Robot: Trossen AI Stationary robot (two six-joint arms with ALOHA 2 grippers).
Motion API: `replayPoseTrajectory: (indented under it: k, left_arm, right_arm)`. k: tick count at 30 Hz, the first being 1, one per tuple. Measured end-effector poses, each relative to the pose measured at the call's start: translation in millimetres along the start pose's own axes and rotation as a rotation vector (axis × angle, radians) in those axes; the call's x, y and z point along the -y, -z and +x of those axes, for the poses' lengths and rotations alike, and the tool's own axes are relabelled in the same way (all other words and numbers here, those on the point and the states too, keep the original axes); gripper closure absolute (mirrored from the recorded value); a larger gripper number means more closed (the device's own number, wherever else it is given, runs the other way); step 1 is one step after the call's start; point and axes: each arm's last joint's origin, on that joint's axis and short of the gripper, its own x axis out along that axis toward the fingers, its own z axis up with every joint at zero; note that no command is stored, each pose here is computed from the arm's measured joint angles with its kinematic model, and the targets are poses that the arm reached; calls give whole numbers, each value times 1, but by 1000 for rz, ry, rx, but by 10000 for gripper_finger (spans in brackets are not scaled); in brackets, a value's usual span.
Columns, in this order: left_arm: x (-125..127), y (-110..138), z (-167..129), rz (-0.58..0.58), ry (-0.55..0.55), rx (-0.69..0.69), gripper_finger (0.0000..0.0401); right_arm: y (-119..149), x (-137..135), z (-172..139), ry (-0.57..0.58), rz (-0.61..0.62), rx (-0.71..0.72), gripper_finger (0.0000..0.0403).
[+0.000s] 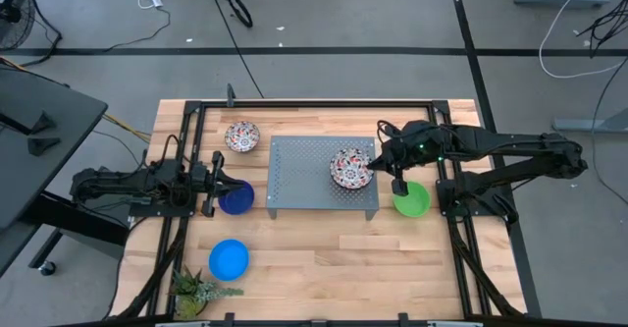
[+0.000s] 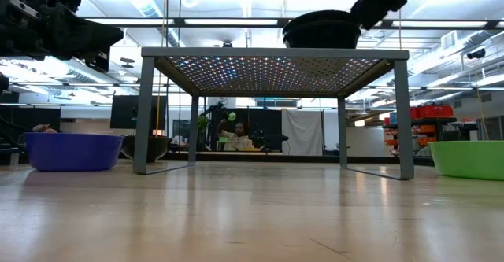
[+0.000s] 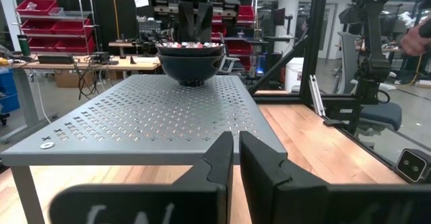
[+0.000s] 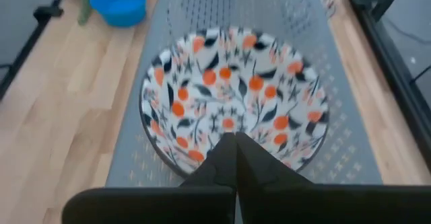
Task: Pick & Place Mini bowls
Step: Stack the bottom white patterned bowl on top of the white patterned bowl on the shelf, then put the green bowl on the shelf
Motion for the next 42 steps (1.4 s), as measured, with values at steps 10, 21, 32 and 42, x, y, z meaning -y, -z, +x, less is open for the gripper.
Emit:
replayPoseTrajectory:
  k: [10,21,32,42]
  left_arm:
    - [0,0,0,0,0,0,369]
    - [0,0,0,0,0,0,369]
    - [0,0,0,0,0,1,369]
    - [0,0,0,0,0,0,369]
  right_arm:
    - [-7,-2,-29,2,39,34,403]
    - [13,-17,-58,-58,86,-50,403]
    - [31,-40,-67,-169,88,-231,403]
    - [39,-61,-61,-232,95,-379,403]
